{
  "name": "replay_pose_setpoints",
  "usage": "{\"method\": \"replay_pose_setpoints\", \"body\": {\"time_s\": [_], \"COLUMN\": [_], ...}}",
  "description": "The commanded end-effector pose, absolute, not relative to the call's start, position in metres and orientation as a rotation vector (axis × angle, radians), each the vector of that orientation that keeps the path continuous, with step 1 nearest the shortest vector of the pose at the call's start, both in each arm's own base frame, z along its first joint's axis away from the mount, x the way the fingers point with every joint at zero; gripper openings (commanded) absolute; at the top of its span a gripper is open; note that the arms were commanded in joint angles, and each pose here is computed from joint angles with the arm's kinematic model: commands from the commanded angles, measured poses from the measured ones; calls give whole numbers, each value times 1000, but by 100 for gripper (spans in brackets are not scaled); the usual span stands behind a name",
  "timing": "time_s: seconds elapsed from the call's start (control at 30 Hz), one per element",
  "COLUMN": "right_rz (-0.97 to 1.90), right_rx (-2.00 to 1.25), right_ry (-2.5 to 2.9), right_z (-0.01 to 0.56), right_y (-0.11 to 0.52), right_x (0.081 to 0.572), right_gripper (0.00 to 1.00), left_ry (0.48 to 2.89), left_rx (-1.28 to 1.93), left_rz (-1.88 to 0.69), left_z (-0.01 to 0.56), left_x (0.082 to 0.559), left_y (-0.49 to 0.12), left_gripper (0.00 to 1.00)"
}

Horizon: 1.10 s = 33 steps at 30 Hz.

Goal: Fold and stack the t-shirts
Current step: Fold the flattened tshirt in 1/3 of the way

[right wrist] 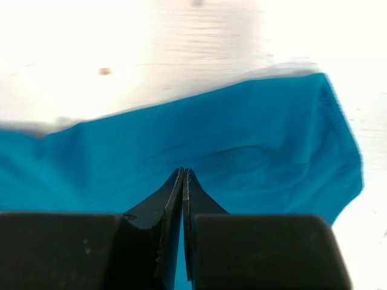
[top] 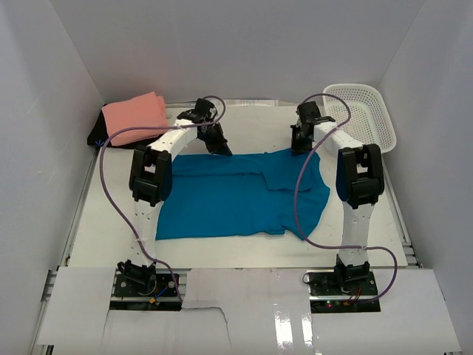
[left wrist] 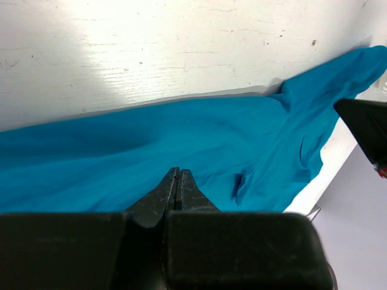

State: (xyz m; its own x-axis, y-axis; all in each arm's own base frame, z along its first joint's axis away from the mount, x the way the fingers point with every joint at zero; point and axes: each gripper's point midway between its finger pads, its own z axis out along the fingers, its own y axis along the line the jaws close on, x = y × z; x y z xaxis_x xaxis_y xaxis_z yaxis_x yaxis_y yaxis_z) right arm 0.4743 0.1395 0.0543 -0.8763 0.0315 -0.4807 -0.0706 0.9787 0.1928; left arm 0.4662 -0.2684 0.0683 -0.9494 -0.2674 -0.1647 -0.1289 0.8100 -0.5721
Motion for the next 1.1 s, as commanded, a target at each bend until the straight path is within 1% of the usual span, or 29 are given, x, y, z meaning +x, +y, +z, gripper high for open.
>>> {"method": "replay_pose_setpoints", "body": {"time_s": [0.0, 0.2, 0.3, 0.57, 0.67, 0.83, 1.07], "right_rz": [132, 53, 12, -47, -83, -19, 34], "right_rx": [68, 113, 161, 277, 328, 329, 307], "right_ry": [2580, 2615, 2650, 2738, 2756, 2781, 2775], "right_z": [65, 44, 31, -2, -8, -10, -6], "right_y": [115, 95, 81, 48, 38, 44, 51], "right_x": [491, 494, 484, 462, 457, 453, 460], "right_gripper": [8, 8, 8, 8, 8, 8, 8], "left_ry": [2680, 2676, 2679, 2690, 2661, 2642, 2610], "left_rx": [-258, -292, -321, -462, -513, -583, -589], "left_rz": [-863, -828, -800, -655, -617, -567, -504], "left_z": [109, 108, 104, 87, 91, 86, 86], "left_x": [465, 467, 468, 461, 463, 471, 493], "left_y": [-266, -246, -230, -162, -138, -110, -99], "left_gripper": [2, 2, 2, 1, 1, 1, 1]}}
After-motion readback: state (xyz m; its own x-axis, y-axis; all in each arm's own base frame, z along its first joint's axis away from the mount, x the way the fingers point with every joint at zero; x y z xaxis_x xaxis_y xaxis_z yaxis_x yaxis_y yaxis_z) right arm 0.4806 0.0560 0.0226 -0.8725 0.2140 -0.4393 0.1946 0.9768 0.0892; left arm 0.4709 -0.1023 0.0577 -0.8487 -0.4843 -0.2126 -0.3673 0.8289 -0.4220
